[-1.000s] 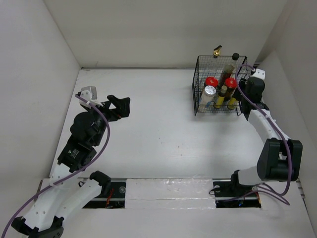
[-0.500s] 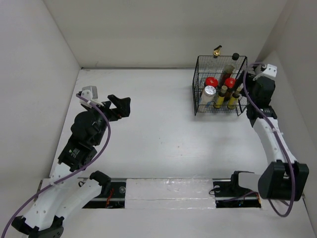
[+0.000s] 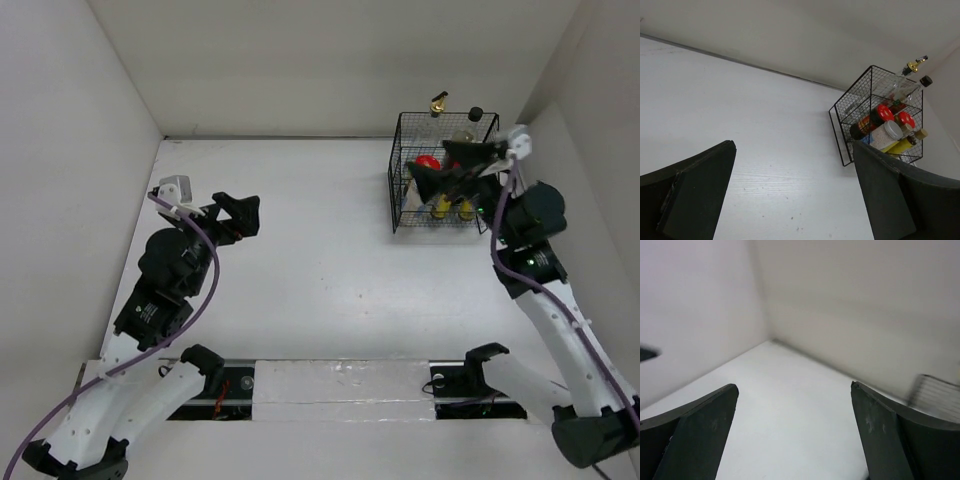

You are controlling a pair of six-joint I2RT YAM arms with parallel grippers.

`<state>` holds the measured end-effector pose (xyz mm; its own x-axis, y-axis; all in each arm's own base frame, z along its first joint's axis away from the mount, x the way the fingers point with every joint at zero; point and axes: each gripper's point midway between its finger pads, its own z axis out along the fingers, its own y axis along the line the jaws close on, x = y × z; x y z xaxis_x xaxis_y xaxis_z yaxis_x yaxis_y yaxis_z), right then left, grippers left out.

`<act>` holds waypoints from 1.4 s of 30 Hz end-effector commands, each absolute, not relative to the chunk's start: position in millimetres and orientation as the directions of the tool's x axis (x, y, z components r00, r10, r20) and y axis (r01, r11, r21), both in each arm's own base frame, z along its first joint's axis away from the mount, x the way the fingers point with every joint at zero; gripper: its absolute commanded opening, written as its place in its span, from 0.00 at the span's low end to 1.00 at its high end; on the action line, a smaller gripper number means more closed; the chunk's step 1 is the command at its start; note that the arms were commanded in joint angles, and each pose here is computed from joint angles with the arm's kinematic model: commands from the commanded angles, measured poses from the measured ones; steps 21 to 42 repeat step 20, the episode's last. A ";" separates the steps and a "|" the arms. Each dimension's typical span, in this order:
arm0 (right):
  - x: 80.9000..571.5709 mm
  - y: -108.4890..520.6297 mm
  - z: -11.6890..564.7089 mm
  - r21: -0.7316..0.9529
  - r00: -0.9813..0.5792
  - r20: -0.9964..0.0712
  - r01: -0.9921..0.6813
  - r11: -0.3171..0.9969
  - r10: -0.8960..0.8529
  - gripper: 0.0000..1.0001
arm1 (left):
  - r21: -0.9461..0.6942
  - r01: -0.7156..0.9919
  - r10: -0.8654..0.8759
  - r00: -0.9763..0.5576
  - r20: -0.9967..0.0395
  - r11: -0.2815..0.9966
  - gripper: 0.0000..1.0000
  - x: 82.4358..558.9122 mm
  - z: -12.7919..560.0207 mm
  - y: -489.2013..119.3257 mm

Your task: Organize the condiment bottles

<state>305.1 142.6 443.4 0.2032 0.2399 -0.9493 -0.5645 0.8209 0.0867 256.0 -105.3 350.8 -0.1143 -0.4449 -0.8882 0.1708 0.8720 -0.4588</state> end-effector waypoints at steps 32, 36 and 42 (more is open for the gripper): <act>292.2 316.2 314.4 0.041 -0.083 -0.996 -0.790 0.612 -0.041 1.00 | -0.505 0.265 -0.535 0.051 -0.843 0.821 0.99 228.6 409.4 -89.7; 292.2 316.2 314.4 0.041 -0.083 -0.996 -0.790 0.612 -0.041 1.00 | -0.505 0.265 -0.535 0.051 -0.843 0.821 0.99 228.6 409.4 -89.7; 292.2 316.2 314.4 0.041 -0.083 -0.996 -0.790 0.612 -0.041 1.00 | -0.505 0.265 -0.535 0.051 -0.843 0.821 0.99 228.6 409.4 -89.7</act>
